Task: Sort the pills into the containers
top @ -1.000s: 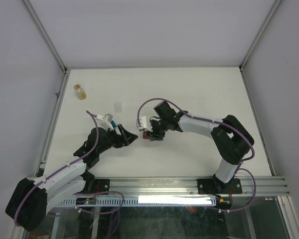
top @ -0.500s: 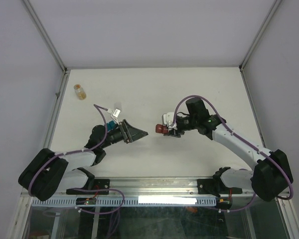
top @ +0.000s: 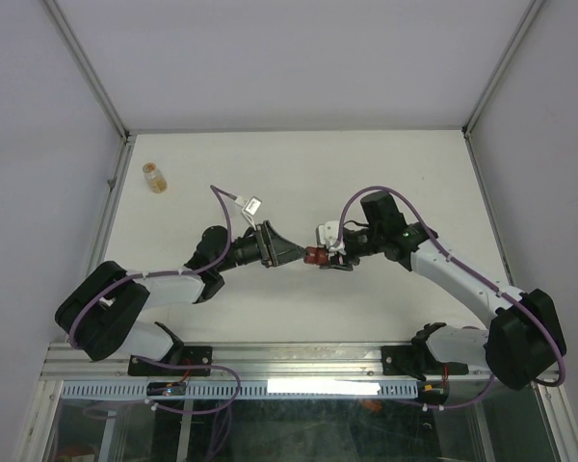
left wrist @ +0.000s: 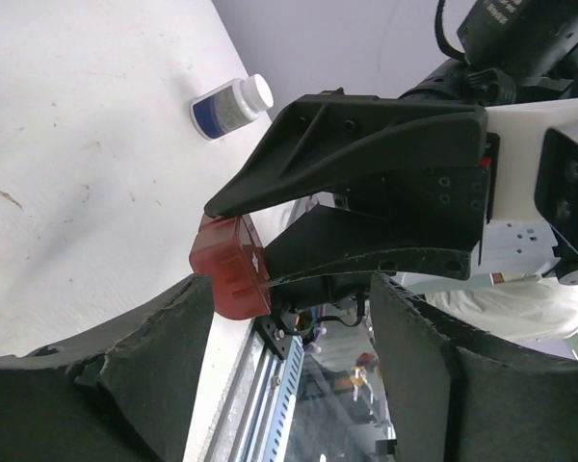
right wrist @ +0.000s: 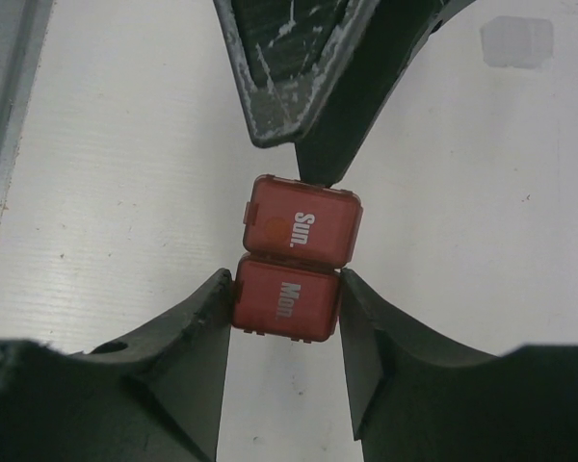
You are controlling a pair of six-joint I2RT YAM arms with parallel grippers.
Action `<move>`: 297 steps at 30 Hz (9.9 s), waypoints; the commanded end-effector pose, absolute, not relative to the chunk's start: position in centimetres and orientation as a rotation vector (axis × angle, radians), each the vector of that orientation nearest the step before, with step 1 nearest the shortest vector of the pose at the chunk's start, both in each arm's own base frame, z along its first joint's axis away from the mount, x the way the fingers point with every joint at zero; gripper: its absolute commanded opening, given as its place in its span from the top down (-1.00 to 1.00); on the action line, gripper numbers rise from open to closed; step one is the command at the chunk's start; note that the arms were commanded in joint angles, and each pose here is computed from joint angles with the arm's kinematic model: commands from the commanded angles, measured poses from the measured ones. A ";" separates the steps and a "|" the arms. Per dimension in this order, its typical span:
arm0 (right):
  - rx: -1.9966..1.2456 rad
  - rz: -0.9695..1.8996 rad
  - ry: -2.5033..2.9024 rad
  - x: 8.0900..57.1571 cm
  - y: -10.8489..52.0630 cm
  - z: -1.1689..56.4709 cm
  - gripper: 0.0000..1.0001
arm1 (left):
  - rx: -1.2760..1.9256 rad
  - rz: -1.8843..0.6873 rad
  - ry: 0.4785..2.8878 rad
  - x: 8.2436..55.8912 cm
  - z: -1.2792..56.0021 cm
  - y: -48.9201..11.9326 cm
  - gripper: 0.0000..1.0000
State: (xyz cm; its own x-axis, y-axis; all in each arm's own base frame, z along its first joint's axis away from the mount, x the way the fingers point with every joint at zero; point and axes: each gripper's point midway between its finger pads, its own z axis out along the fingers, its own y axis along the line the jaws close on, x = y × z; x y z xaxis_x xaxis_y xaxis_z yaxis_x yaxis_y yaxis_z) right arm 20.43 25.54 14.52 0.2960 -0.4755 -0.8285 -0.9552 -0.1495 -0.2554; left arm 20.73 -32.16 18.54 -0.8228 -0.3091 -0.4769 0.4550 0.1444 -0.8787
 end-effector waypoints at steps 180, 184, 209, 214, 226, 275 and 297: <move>-0.658 0.108 2.559 25.9 -3.4 9.5 -0.01 | 0.360 -1.235 1.421 20.4 23.3 -25.0 -0.98; -0.660 0.107 2.561 25.9 -3.4 9.5 0.19 | 0.363 -1.237 1.423 20.4 23.4 -25.1 -0.98; -0.887 0.448 2.315 25.7 4.9 15.2 1.00 | 0.596 -1.216 1.330 17.7 24.3 -28.6 -0.93; -1.036 0.577 2.231 24.9 9.0 16.5 1.00 | 0.722 -1.098 1.299 17.1 23.4 -30.7 -0.93; -1.369 0.932 1.964 20.8 19.2 17.2 1.00 | 0.853 -0.766 1.301 18.6 20.6 -36.4 -0.98; -1.883 0.904 1.132 15.3 22.1 18.4 1.00 | 1.219 -0.970 1.429 15.7 15.6 -39.0 1.00; -1.239 1.199 2.019 16.6 22.5 20.0 -0.58 | 1.069 -0.903 1.471 17.5 16.5 -38.0 1.00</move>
